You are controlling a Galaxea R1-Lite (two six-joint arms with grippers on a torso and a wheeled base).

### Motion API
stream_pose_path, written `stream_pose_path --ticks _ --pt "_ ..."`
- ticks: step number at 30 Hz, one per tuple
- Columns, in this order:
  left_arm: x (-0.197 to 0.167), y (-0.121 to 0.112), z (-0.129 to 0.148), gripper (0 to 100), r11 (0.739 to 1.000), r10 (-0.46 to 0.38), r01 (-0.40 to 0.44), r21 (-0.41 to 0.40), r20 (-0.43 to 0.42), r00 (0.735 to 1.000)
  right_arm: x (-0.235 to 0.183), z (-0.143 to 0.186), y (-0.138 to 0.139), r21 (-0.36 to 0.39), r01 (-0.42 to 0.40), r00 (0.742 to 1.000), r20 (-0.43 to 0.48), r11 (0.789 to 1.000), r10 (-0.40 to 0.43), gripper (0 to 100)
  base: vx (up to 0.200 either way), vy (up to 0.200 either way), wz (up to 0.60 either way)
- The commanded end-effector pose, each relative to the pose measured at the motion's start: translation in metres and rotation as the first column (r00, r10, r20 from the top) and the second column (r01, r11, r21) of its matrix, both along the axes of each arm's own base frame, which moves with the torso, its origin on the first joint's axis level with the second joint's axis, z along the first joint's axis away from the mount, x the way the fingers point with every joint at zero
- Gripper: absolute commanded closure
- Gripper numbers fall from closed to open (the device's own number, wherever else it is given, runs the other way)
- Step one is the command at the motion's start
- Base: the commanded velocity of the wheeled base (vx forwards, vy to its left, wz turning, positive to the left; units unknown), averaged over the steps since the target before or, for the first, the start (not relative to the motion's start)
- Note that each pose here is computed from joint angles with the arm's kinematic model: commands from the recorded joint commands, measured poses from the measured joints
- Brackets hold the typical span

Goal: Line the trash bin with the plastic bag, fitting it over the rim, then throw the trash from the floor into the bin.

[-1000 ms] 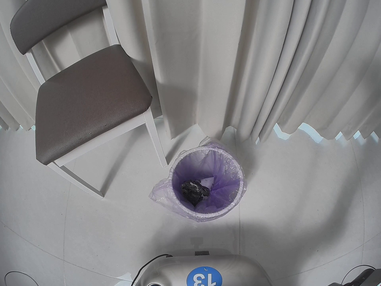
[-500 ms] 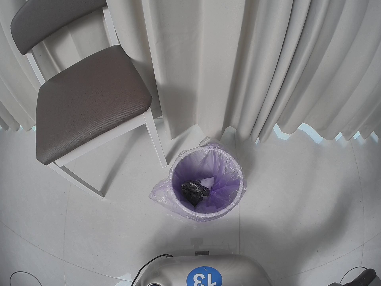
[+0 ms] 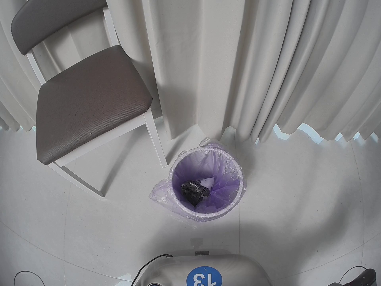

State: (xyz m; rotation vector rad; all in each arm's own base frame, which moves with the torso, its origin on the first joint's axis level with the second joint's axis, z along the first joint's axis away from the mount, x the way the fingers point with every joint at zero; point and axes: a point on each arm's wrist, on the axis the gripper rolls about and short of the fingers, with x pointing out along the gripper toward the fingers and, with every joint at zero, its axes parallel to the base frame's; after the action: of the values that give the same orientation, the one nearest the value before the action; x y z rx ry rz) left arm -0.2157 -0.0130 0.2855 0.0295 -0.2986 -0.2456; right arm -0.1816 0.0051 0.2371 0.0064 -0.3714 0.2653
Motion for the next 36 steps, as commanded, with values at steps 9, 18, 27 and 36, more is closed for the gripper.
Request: stream_pose_path --ticks 9,18,27,36 --pt "-0.007 0.008 -0.072 0 0.998 0.004 -0.002 0.059 -0.047 0.999 0.008 -0.013 0.001 -0.046 0.025 1.000 -0.005 0.999 -0.025 0 0.000 0.000 0.00" --pt "0.067 0.008 -0.097 0 1.000 0.015 -0.016 -0.001 -0.258 0.966 0.064 -0.037 0.001 -0.090 0.025 0.997 -0.068 0.996 -0.031 0 0.000 0.000 0.00" --pt "0.159 0.012 -0.149 0 0.980 0.164 -0.186 -0.075 -0.232 0.959 0.139 -0.104 0.001 -0.093 -0.001 0.998 -0.060 0.996 -0.005 0 0.000 0.000 0.00" --pt "0.190 0.013 -0.203 0 0.973 0.189 -0.220 -0.068 -0.308 0.933 0.153 -0.131 0.002 -0.093 -0.019 0.999 -0.051 0.995 0.014 0 0.000 0.000 0.00"
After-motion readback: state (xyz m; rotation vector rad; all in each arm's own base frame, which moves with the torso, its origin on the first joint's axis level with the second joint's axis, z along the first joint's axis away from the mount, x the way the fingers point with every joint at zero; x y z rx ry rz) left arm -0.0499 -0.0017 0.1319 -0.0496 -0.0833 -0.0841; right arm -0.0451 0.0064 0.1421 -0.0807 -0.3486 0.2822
